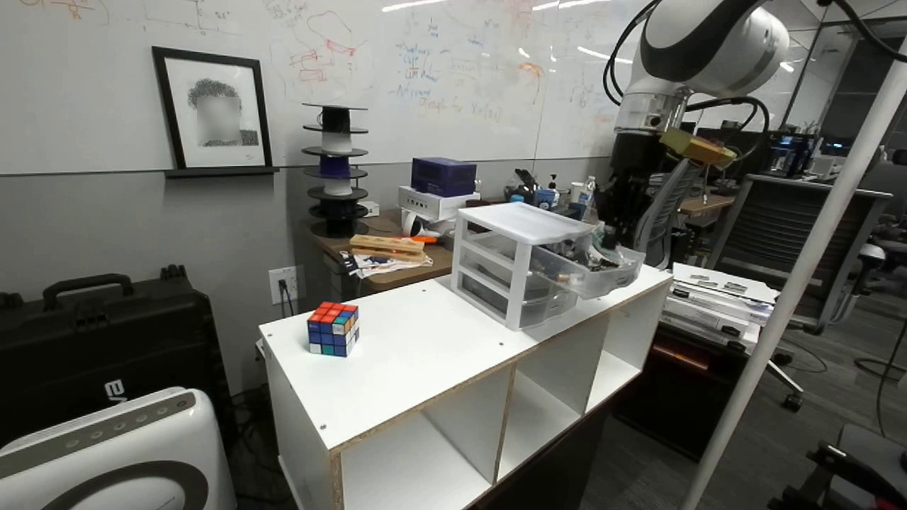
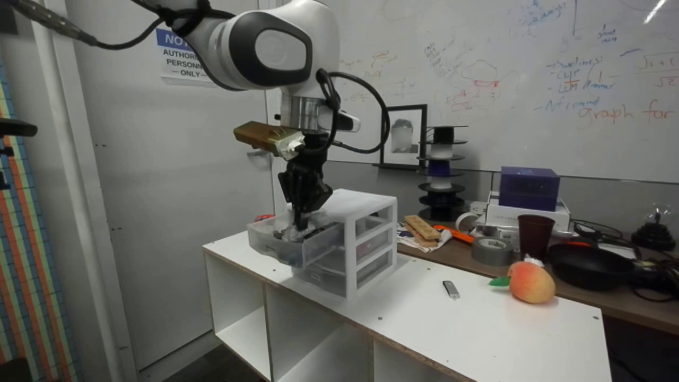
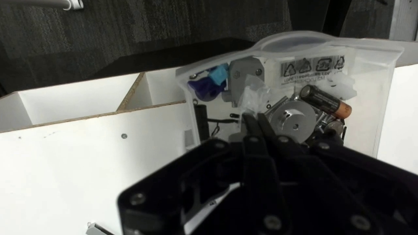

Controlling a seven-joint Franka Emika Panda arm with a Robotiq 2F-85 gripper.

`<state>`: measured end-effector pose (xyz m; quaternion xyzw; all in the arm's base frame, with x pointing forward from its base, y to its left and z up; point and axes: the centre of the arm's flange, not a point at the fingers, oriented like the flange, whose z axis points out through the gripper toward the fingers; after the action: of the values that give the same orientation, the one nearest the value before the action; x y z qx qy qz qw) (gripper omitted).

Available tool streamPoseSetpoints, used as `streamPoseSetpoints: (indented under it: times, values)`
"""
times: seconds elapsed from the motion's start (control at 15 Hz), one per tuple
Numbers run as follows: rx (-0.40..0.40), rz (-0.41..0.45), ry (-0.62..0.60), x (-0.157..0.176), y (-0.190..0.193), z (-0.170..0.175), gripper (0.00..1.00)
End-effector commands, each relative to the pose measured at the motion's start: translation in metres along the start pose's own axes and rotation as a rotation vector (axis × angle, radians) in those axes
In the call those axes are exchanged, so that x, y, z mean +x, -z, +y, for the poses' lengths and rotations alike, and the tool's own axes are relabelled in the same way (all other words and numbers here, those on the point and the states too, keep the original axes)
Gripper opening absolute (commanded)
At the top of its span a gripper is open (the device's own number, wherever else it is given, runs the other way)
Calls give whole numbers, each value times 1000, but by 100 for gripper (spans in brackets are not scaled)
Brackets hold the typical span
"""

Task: Pick up the plastic and the white object from the counter and put them in the open drawer and close it

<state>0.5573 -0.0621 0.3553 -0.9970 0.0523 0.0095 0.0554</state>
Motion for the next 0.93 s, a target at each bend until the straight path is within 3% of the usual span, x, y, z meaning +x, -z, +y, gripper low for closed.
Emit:
streamPoseSetpoints:
  times: [0.0,0.33,0.6,0.67,0.73,0.87]
  values:
    - [39,14,36,21,-2,-10,0]
    - [113,-76,105,16,-19,-30,0]
    - [139,-149,116,5,-23,-26,0]
    - [125,-152,113,2,-23,-20,27]
    - [116,-152,106,-1,-22,-14,28]
    - [88,-127,88,-5,-15,-2,42]
